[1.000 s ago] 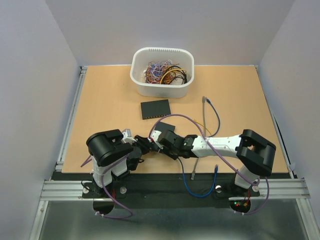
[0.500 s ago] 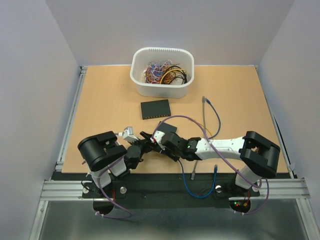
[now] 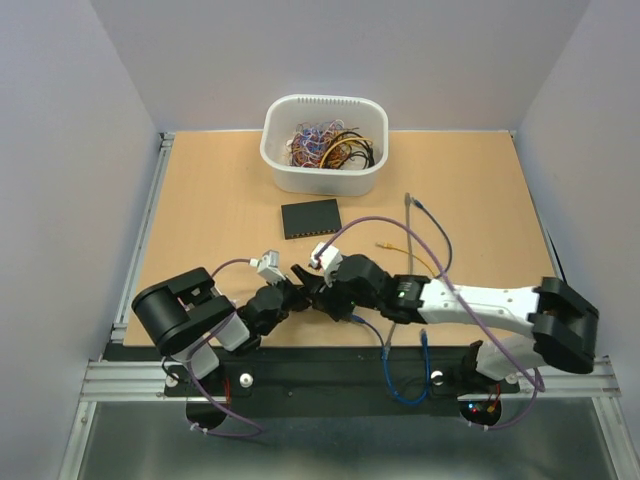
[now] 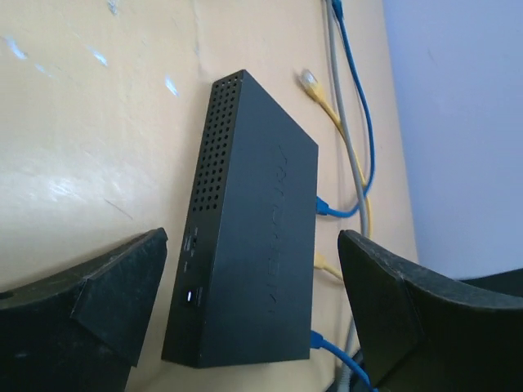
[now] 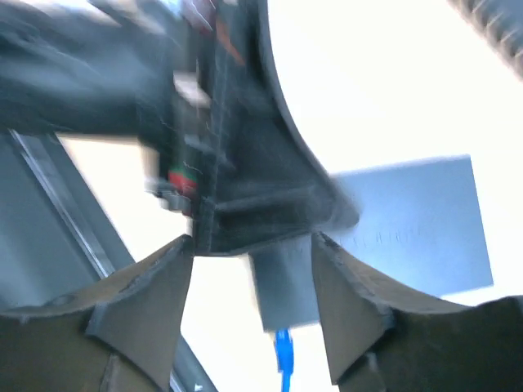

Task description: Insert the plug into the switch port

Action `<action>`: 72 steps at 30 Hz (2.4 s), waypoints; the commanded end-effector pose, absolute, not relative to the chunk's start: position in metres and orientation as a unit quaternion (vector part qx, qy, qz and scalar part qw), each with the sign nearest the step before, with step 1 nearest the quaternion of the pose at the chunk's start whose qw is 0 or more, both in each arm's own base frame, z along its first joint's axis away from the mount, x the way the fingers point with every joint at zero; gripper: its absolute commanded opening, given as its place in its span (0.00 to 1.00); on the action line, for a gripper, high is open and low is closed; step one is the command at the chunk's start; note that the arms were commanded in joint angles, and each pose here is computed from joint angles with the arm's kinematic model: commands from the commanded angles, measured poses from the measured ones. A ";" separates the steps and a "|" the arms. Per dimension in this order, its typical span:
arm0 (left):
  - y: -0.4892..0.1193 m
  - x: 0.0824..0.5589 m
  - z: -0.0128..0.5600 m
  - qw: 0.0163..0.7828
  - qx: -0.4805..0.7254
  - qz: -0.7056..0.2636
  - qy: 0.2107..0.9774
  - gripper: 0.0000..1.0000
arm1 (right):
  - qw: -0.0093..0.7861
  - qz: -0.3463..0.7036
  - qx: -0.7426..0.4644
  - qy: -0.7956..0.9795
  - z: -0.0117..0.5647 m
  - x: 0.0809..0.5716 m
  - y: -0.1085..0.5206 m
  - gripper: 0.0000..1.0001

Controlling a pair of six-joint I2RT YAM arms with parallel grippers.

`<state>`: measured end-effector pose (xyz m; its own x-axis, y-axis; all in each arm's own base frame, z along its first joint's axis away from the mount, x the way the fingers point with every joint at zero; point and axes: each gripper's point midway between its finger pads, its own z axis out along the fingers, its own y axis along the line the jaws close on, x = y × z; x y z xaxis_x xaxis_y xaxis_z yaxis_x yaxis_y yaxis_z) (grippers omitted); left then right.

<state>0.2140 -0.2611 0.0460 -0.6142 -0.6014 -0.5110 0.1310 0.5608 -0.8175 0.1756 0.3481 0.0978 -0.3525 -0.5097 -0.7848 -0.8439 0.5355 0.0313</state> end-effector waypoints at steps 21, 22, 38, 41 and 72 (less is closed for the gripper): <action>-0.219 0.183 0.029 0.320 -0.076 -0.325 0.887 0.99 | 0.464 0.124 -0.156 0.863 0.131 0.242 0.237 0.63; -0.219 0.185 0.032 0.324 -0.075 -0.323 0.886 0.99 | 0.452 0.126 -0.164 0.868 0.124 0.240 0.239 0.62; -0.200 0.198 0.050 0.355 -0.083 -0.313 0.877 0.99 | 0.363 0.164 -0.197 0.896 0.100 0.213 0.255 0.40; -0.200 0.198 0.051 0.356 -0.083 -0.314 0.876 0.99 | 0.326 0.156 -0.202 0.910 0.085 0.207 0.257 0.34; -0.192 0.199 0.063 0.368 -0.086 -0.319 0.869 0.99 | 0.266 0.125 -0.191 0.937 0.037 0.226 0.292 0.47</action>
